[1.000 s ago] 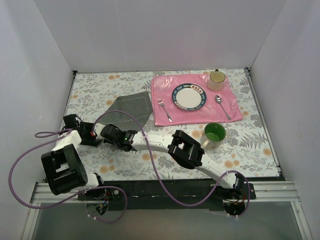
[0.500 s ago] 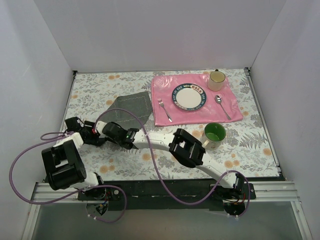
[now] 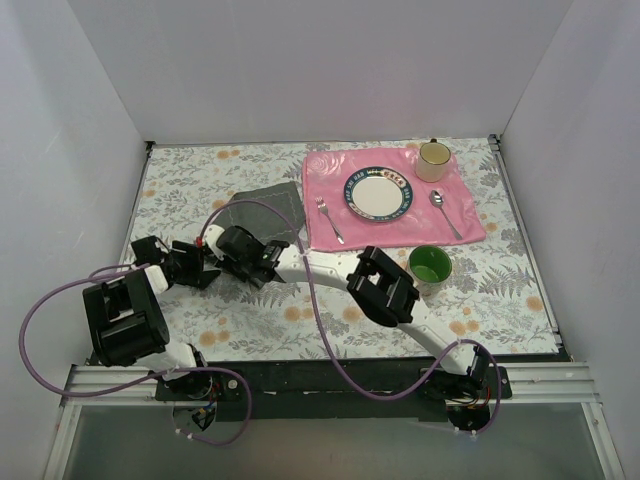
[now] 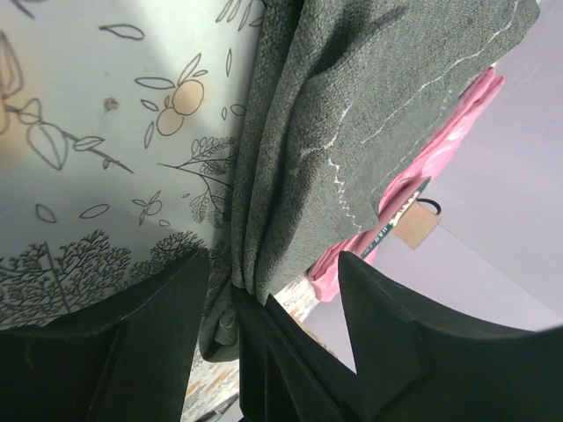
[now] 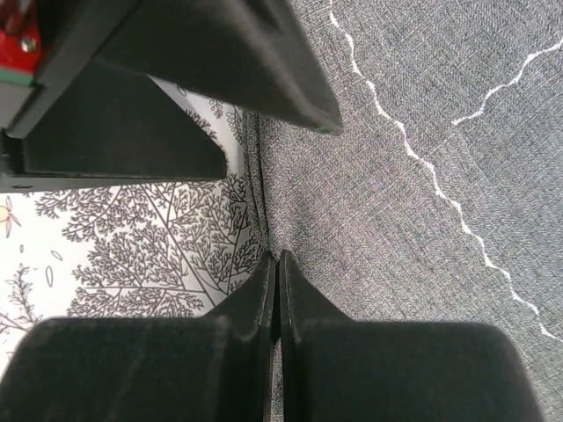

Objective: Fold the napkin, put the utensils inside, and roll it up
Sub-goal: Roll the napkin with the utensil

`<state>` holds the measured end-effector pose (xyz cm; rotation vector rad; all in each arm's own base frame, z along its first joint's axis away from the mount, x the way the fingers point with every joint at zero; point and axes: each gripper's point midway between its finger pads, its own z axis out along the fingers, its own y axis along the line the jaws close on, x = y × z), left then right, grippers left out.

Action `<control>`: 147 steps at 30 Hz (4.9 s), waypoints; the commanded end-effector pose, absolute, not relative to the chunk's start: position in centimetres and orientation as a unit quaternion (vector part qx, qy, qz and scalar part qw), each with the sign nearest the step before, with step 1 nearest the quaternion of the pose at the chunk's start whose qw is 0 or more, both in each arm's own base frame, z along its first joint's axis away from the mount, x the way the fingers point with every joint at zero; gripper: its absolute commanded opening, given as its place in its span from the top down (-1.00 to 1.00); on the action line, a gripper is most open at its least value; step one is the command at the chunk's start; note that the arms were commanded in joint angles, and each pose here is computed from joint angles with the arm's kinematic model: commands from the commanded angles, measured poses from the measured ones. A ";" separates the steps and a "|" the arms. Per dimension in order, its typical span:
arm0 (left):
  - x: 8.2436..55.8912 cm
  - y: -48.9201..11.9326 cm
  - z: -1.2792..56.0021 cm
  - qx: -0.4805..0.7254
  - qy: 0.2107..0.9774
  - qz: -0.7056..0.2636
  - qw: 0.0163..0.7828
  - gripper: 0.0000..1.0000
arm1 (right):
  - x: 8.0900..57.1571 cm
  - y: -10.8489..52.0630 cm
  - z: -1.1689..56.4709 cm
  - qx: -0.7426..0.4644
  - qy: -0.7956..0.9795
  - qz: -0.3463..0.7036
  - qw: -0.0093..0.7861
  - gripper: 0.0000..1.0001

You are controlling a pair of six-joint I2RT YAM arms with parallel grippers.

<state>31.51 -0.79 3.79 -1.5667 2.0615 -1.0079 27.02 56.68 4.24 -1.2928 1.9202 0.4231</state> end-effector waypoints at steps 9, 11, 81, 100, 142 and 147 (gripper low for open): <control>30.2 -0.5 0.5 -0.571 0.737 -0.325 0.160 -0.12 | 27.2 57.0 9.2 -0.462 0.762 0.267 0.367 0.97; 30.4 -0.2 0.4 -0.565 0.744 -0.318 0.163 -0.08 | 27.6 56.9 9.2 -0.457 0.764 0.269 0.367 0.97; 31.3 -0.6 2.7 -0.550 0.758 -0.329 0.121 1.00 | 27.0 57.3 2.6 -0.550 0.717 0.112 0.414 0.16; 33.0 1.2 5.6 -0.489 0.787 -0.308 0.215 0.83 | 25.4 57.4 2.9 -0.522 0.746 0.224 0.347 0.97; 34.1 -0.2 4.6 -0.553 0.773 -0.256 0.176 -0.31 | 28.4 53.6 3.1 -0.304 0.778 0.540 0.110 0.97; 34.3 -0.3 5.0 -0.542 0.776 -0.264 0.182 0.17 | 28.7 53.6 3.1 -0.308 0.777 0.538 0.111 0.97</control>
